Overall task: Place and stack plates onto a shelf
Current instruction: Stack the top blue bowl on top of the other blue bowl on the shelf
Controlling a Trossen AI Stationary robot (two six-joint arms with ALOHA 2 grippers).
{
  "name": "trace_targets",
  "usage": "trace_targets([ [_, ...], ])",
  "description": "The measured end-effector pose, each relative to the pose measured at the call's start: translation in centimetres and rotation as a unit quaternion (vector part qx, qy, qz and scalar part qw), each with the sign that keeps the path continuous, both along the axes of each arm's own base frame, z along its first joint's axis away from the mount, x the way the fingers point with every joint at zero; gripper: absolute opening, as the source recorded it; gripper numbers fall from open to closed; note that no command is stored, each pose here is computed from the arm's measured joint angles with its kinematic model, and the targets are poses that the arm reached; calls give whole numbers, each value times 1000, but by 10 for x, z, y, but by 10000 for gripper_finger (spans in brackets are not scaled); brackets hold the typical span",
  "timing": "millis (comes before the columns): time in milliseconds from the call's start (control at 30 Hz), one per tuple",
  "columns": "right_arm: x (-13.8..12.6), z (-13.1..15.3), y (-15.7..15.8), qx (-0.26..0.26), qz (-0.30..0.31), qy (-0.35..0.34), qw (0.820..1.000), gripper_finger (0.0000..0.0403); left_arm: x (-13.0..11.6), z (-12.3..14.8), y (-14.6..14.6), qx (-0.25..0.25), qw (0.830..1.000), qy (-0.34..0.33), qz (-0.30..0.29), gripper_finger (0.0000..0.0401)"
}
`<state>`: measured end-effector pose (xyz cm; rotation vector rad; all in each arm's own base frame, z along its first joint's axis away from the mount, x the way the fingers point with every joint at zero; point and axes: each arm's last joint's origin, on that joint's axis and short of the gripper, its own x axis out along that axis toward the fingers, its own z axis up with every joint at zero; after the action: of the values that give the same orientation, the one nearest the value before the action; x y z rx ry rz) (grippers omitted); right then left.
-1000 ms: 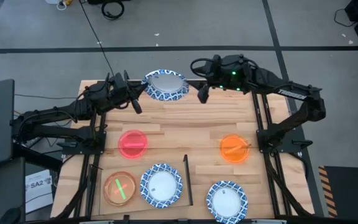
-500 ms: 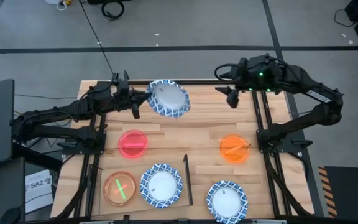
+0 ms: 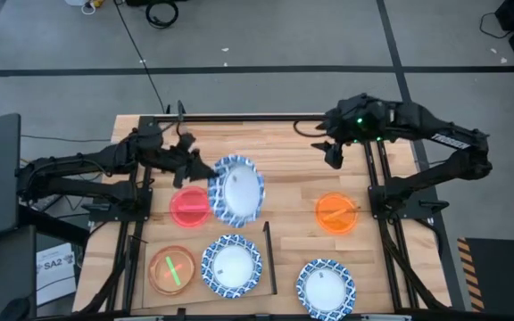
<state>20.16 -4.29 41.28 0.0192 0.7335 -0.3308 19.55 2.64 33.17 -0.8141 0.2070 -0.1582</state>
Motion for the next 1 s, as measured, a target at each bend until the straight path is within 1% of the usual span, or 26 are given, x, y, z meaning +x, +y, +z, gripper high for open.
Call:
trace_targets([
  [200,12,-28,-1,3,3,15,1000,263,0,-8,-31,-43,995,55,-74,11],
  [333,17,-43,-2,4,3,23,1000,264,-2,-12,-52,-57,990,86,-97,11],
  [467,19,-55,-2,7,3,32,999,263,-4,-17,-68,-66,986,113,-104,11],
  [633,21,-60,-3,7,4,30,1000,263,-6,-24,-86,-70,979,155,-113,11],
  [700,21,-60,-3,6,4,29,1000,263,-5,-32,-92,-69,974,187,-111,11],
  [833,21,-60,-3,6,4,26,1000,264,3,-44,-103,-64,966,224,-110,11],
  [1000,22,-60,-3,6,4,24,1000,263,19,-65,-112,-52,955,271,-109,11],
])
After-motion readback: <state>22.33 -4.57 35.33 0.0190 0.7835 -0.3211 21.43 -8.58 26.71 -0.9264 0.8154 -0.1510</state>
